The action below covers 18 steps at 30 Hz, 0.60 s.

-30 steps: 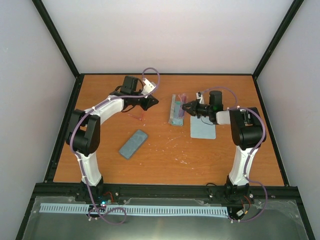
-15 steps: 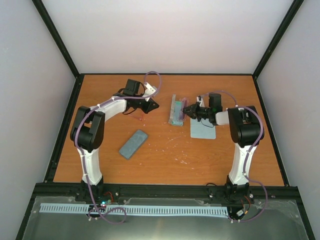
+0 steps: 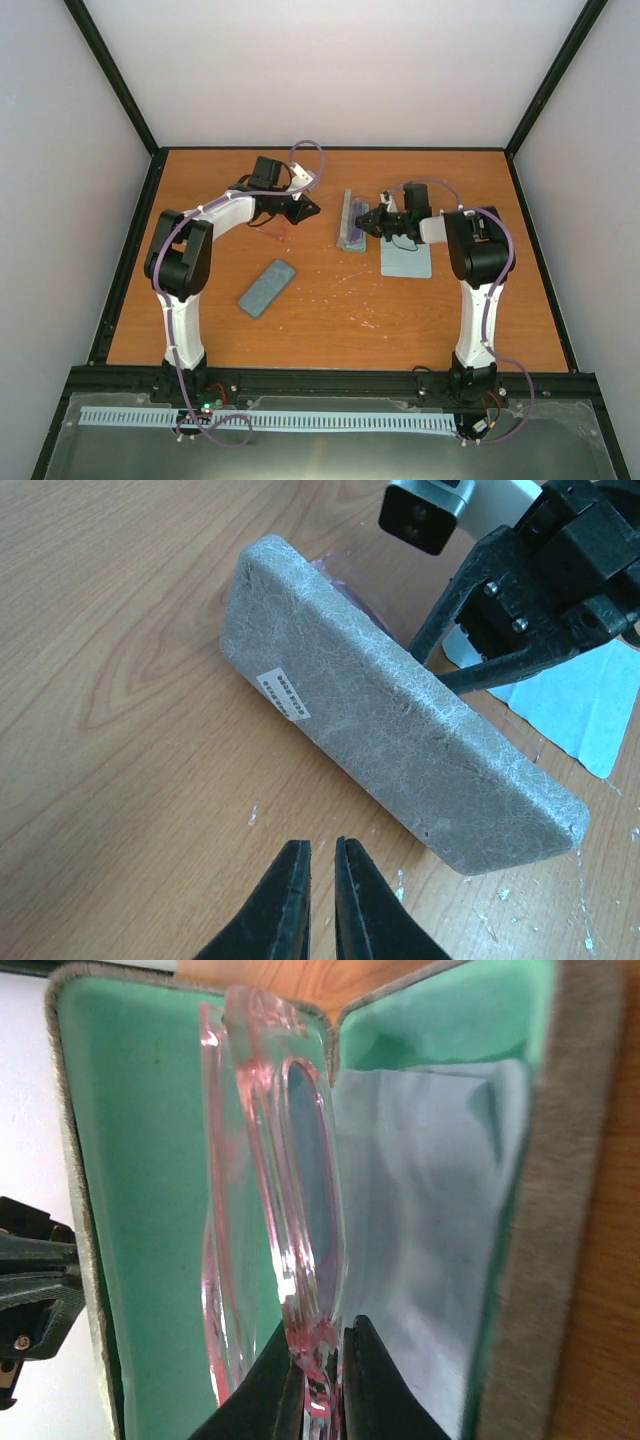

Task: Organize the sunglasses
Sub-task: Place the sunglasses in the sunglasses case.

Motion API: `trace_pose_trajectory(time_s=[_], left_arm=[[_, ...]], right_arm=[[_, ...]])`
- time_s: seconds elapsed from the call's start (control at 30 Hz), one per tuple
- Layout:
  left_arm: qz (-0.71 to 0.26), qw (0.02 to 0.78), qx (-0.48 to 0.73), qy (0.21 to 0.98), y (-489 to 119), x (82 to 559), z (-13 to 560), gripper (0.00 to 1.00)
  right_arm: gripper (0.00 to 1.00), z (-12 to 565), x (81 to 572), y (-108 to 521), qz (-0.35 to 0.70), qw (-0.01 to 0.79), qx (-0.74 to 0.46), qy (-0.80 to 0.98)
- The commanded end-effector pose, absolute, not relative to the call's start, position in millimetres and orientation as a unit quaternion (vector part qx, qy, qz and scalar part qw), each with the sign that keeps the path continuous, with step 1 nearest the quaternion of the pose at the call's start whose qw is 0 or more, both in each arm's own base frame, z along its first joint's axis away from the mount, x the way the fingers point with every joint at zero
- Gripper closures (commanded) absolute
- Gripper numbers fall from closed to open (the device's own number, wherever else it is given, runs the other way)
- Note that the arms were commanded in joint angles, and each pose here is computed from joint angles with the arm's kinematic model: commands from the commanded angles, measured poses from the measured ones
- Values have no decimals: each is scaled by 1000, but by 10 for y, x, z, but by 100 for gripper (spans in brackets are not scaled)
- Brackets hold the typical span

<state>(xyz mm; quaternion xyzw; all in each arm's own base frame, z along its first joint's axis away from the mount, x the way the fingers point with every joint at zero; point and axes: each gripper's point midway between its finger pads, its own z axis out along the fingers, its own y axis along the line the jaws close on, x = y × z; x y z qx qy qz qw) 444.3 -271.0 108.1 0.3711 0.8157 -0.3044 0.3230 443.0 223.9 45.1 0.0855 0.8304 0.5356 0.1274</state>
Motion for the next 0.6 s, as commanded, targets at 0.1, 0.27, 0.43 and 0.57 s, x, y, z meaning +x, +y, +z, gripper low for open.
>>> trace_pose_trajectory(time_s=[0.1, 0.27, 0.43, 0.57], left_arm=[[-316, 337, 373, 805, -2778, 4527, 1211, 89], [-319, 335, 372, 805, -2786, 4524, 1196, 89], [-322, 338, 371, 803, -2796, 4527, 1227, 89], [-323, 340, 372, 801, -2804, 4525, 1250, 89]], right_arm=[[95, 330, 4373, 2334, 517, 107, 71, 846], [91, 288, 4327, 2294, 493, 94, 70, 862], [81, 341, 4344, 2251, 473, 97, 68, 873], [74, 414, 4378, 2221, 459, 103, 64, 880]])
